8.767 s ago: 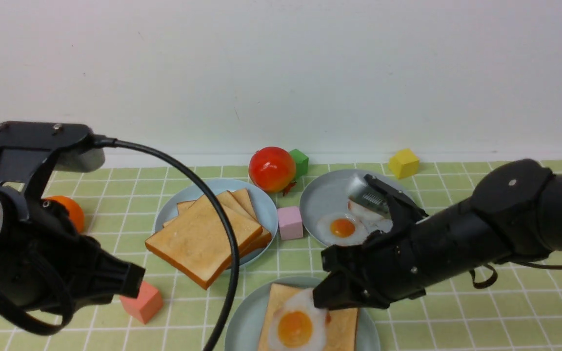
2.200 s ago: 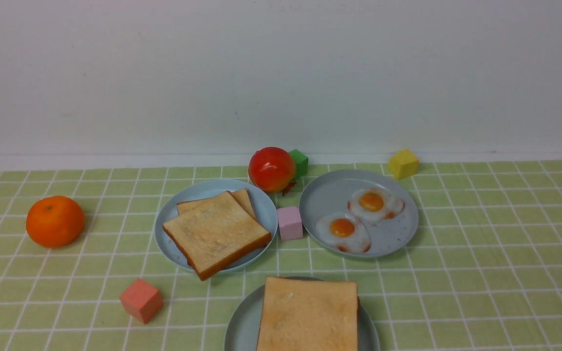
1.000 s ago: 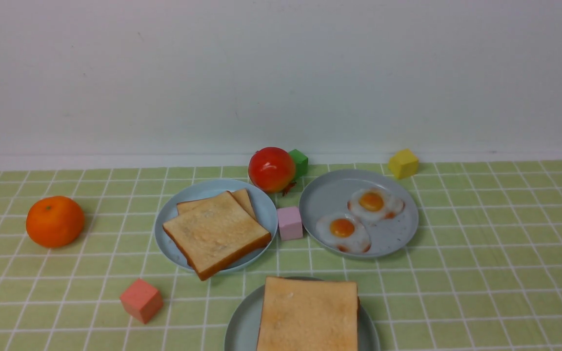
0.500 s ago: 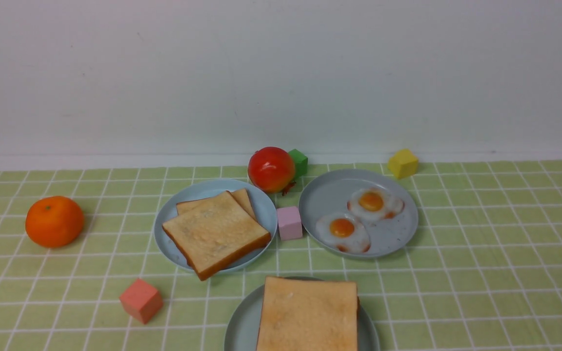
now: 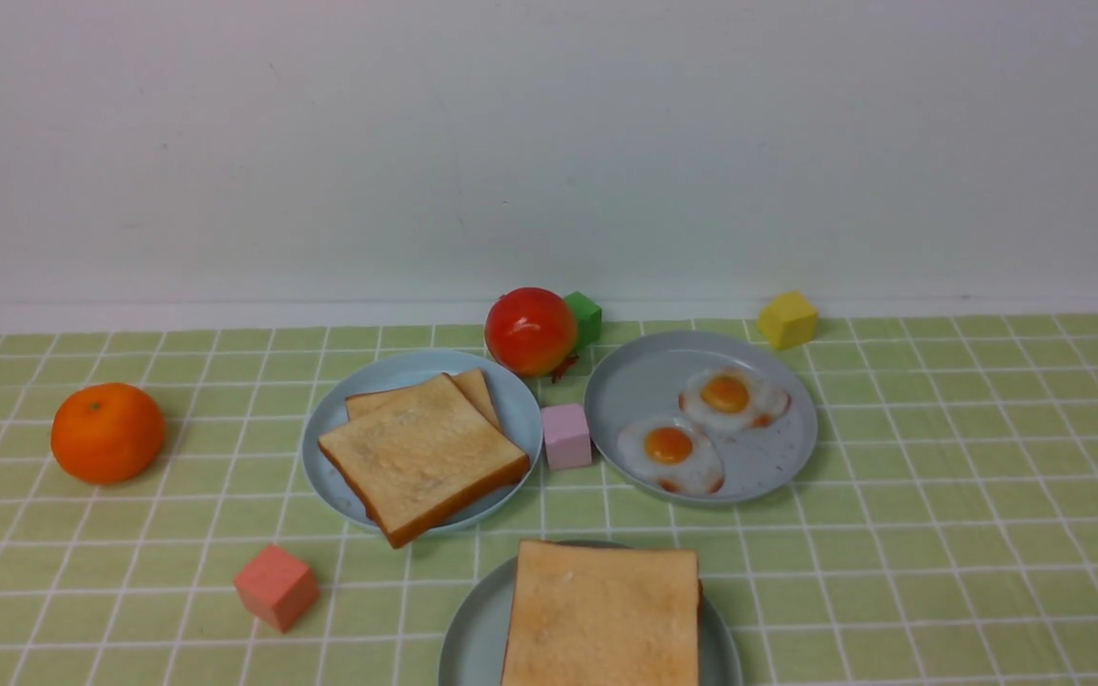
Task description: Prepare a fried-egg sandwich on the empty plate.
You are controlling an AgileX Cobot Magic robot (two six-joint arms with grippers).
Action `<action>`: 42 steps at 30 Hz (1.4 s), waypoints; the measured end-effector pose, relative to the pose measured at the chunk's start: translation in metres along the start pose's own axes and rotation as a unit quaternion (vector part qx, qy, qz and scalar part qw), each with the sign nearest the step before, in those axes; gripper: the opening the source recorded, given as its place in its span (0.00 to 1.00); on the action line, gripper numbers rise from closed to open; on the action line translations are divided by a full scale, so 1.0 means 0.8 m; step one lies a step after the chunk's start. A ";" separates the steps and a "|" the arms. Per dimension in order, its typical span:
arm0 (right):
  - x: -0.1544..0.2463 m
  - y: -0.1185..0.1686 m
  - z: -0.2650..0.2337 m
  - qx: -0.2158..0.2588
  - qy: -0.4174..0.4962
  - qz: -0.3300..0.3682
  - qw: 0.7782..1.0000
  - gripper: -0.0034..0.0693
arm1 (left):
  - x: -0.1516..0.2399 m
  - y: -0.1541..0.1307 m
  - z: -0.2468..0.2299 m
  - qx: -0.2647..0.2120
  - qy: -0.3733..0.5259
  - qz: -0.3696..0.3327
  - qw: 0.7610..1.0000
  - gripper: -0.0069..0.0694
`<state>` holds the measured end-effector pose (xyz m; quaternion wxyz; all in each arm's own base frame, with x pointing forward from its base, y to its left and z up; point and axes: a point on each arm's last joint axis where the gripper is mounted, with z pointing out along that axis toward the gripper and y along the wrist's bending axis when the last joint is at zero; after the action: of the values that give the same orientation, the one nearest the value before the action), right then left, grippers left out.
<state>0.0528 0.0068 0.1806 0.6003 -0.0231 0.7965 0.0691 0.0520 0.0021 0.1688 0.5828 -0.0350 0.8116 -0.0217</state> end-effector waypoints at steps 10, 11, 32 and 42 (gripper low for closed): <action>0.009 -0.004 0.001 0.021 0.014 -0.020 0.999 0.17 | 0.000 0.000 0.000 0.000 -0.002 0.000 1.000 0.12; 0.009 -0.004 0.001 0.021 0.014 -0.020 0.999 0.17 | 0.000 0.000 0.000 0.000 -0.002 0.000 1.000 0.12; 0.009 -0.004 0.001 0.021 0.014 -0.020 0.999 0.18 | 0.000 0.000 0.000 0.000 -0.002 0.000 1.000 0.15; 0.009 -0.004 0.001 0.021 0.014 -0.020 0.999 0.20 | 0.000 0.000 0.000 0.000 -0.002 0.000 1.000 0.17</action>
<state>0.0521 0.0037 0.1735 0.5908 -0.0276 0.8053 0.0401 0.0521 0.0021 0.1691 0.5841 -0.0347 0.8106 -0.0216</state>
